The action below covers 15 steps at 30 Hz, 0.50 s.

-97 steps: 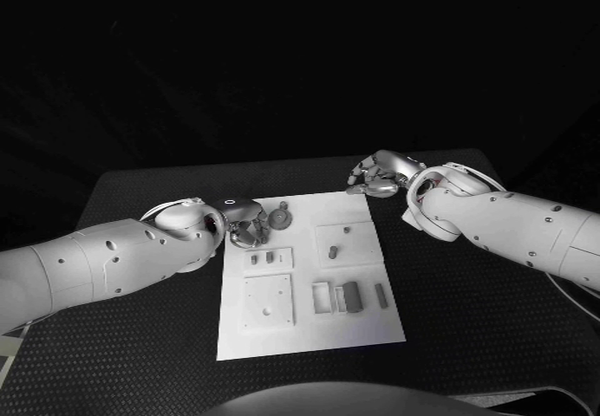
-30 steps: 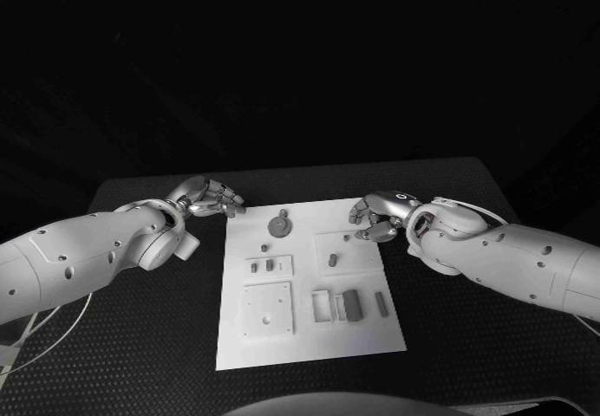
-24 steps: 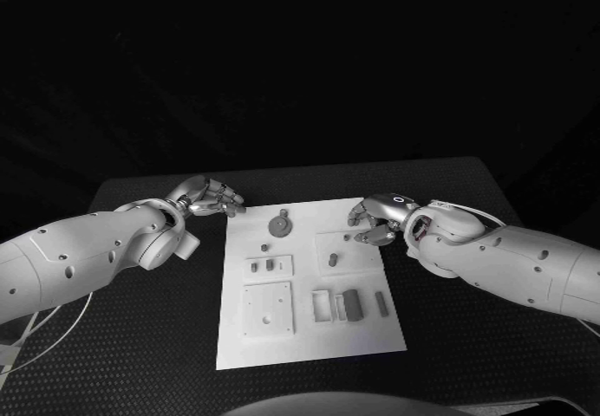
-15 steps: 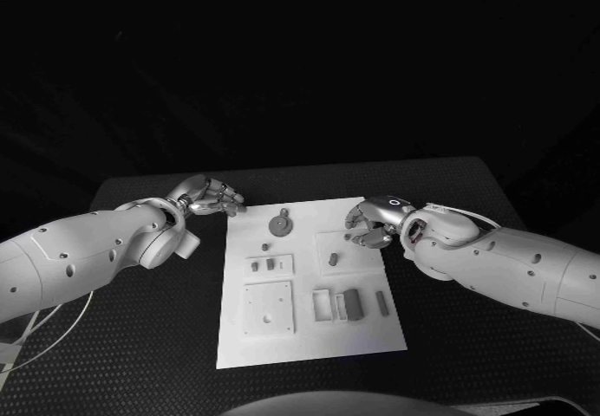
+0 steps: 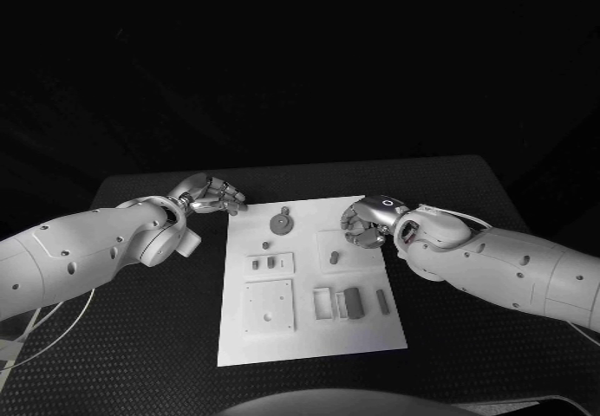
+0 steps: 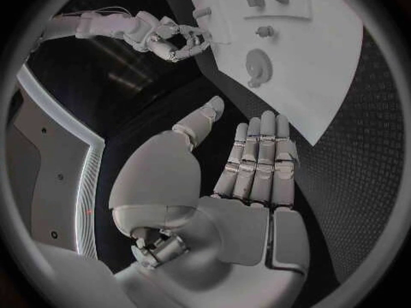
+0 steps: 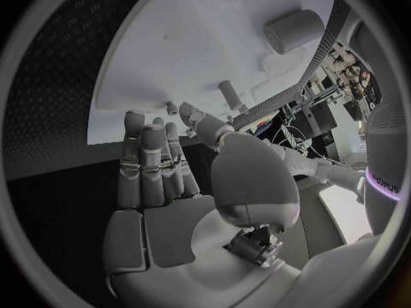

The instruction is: Assemble the parts on the task board

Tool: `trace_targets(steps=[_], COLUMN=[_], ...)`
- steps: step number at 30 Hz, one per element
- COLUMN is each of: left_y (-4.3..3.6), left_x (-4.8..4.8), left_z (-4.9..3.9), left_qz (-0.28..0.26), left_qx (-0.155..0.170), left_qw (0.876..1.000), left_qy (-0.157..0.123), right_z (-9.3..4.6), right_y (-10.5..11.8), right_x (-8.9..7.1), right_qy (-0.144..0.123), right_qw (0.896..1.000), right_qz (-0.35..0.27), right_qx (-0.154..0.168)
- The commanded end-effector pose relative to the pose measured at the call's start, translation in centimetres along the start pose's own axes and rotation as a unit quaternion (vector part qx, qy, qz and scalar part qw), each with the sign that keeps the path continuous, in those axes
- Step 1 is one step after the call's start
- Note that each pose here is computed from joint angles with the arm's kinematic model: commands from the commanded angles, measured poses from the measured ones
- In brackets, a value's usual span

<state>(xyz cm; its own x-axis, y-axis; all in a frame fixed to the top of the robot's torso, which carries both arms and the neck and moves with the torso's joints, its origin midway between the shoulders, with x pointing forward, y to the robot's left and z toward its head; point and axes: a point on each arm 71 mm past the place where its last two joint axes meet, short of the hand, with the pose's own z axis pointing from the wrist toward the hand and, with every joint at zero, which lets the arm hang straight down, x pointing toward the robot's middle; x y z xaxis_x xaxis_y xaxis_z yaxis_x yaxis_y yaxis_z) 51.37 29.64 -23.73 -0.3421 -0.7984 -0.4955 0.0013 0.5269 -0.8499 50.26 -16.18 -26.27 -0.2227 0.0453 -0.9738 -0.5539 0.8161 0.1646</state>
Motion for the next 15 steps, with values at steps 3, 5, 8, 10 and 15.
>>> trace_targets(steps=[3, 5, 8, 10, 15], left_y=[-0.24, -0.24, -0.20, -0.08, -0.02], left_x=[0.27, 0.29, 0.29, 0.36, 0.37], left_z=[0.08, 0.08, 0.06, 0.07, 0.06], left_qz=[-0.007, -0.007, -0.008, -0.031, -0.042], left_qx=[0.005, 0.005, 0.003, -0.006, -0.010], left_qw=[1.000, 1.000, 1.000, 0.999, 0.999], left_qy=[0.011, 0.011, 0.013, 0.018, 0.020], right_z=[0.08, 0.07, 0.13, 0.14, 0.13], right_y=[-0.12, -0.15, -0.21, -0.25, -0.25], right_x=[0.32, 0.41, 0.61, 0.72, 0.88], right_qy=[-0.002, -0.001, 0.002, 0.003, 0.007], right_qw=[1.000, 1.000, 0.999, 0.999, 0.999], right_qz=[-0.024, -0.028, -0.031, -0.032, -0.041], right_qx=[0.005, 0.006, 0.008, 0.009, 0.009])
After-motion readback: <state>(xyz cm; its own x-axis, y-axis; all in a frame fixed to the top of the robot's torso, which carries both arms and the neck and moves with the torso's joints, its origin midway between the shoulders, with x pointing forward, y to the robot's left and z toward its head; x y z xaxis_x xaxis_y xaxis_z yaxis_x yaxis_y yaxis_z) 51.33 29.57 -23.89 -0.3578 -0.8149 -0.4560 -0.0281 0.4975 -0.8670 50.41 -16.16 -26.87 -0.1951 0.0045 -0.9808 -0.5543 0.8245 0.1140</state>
